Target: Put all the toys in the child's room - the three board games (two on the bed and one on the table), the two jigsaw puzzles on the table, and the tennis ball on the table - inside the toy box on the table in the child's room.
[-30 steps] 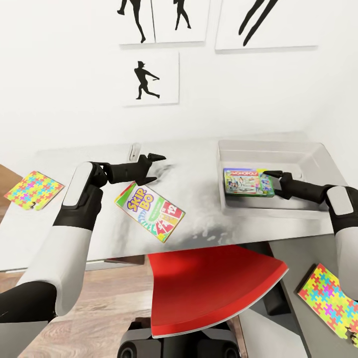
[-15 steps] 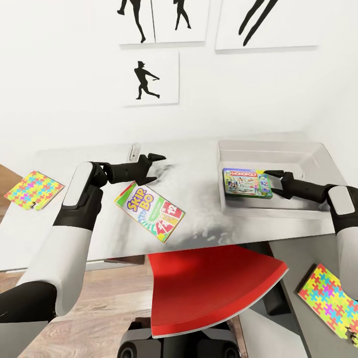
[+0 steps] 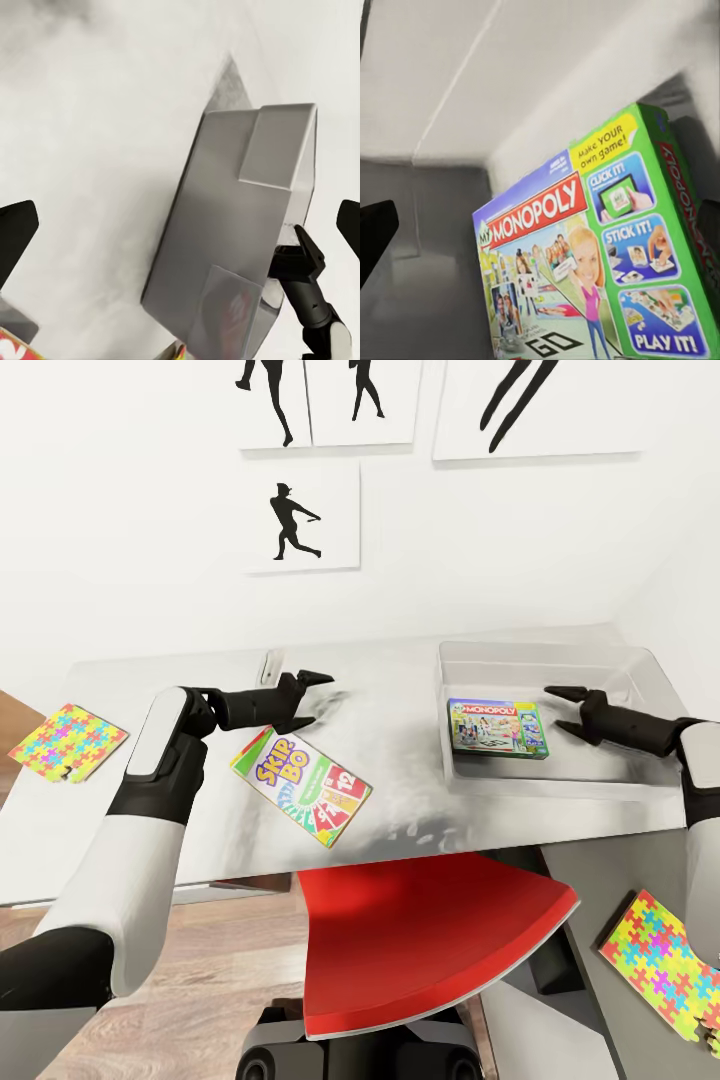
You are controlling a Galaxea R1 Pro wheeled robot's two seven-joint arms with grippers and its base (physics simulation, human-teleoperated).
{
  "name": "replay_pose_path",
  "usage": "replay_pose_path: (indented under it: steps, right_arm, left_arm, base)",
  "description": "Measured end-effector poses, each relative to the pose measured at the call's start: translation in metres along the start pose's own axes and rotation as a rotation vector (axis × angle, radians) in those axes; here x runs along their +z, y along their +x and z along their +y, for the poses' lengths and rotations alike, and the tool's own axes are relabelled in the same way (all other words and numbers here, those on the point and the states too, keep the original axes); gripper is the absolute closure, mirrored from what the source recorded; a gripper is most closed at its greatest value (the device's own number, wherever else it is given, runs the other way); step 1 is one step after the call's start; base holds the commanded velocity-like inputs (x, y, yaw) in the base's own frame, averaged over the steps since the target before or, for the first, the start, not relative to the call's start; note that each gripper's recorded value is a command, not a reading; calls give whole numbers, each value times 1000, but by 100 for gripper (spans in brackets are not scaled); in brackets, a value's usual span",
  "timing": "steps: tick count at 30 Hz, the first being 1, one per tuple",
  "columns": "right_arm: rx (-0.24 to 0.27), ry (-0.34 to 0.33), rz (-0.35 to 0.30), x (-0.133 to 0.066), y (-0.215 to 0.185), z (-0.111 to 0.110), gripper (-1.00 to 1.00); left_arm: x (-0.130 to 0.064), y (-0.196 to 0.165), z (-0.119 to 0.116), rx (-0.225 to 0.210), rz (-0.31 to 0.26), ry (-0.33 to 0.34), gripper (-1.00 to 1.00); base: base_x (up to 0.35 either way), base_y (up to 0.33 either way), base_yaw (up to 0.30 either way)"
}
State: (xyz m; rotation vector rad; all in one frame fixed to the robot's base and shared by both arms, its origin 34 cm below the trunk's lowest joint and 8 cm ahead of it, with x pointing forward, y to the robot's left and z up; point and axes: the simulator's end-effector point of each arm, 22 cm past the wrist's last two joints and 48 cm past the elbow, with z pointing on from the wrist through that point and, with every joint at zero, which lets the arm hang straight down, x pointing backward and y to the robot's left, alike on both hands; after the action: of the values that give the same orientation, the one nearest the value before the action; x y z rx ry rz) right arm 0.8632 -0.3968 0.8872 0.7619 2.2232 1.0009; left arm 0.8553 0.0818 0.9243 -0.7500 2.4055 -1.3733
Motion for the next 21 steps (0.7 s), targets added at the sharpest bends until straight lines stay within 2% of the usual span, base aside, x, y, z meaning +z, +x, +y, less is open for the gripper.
replay_pose_path:
  steps: [4, 5, 7, 10, 12, 13, 15, 16, 18, 19, 21]
  right_arm:
    - [-56, -21, -61, -19, -16, 15, -100]
    - [-58, -20, -61, -19, -17, 15, -100]
    - [-102, -32, -109, -34, -27, 26, -100]
    - [-129, -36, -133, -42, -31, 32, -100]
    - [-186, -48, -176, -58, -37, 46, -100]
    - [-187, -47, -177, -58, -37, 46, -100]
    - [-245, -54, -211, -72, -39, 59, -100]
    - [-247, -52, -211, -72, -39, 59, -100]
    - [-299, -53, -234, -85, -36, 69, -100]
    - [-300, -52, -234, -85, -36, 69, -100]
    - [-344, -55, -251, -95, -32, 78, -100]
  left_arm:
    - [0, 1, 4, -2, 1, -7, -100]
    - [0, 1, 4, -2, 1, -7, -100]
    - [0, 3, 9, -5, 2, -14, -100]
    - [0, 4, 12, -8, 3, -19, -100]
    - [0, 7, 21, -15, 6, -31, -100]
    - [0, 7, 21, -16, 6, -31, -100]
    - [0, 11, 31, -26, 10, -45, -100]
    - [0, 11, 31, -26, 11, -45, -100]
    - [-1, 15, 41, -36, 14, -57, -100]
    - [-1, 15, 41, -37, 14, -57, -100]
    - [-1, 18, 48, -43, 17, -66, -100]
  base:
    - [0, 0, 0]
    - [0, 0, 0]
    - [0, 0, 0]
    - [0, 0, 0]
    - [0, 0, 0]
    - [0, 0, 0]
    - [0, 0, 0]
    - [0, 0, 0]
    - [0, 0, 0]
    - [0, 0, 0]
    - [0, 0, 0]
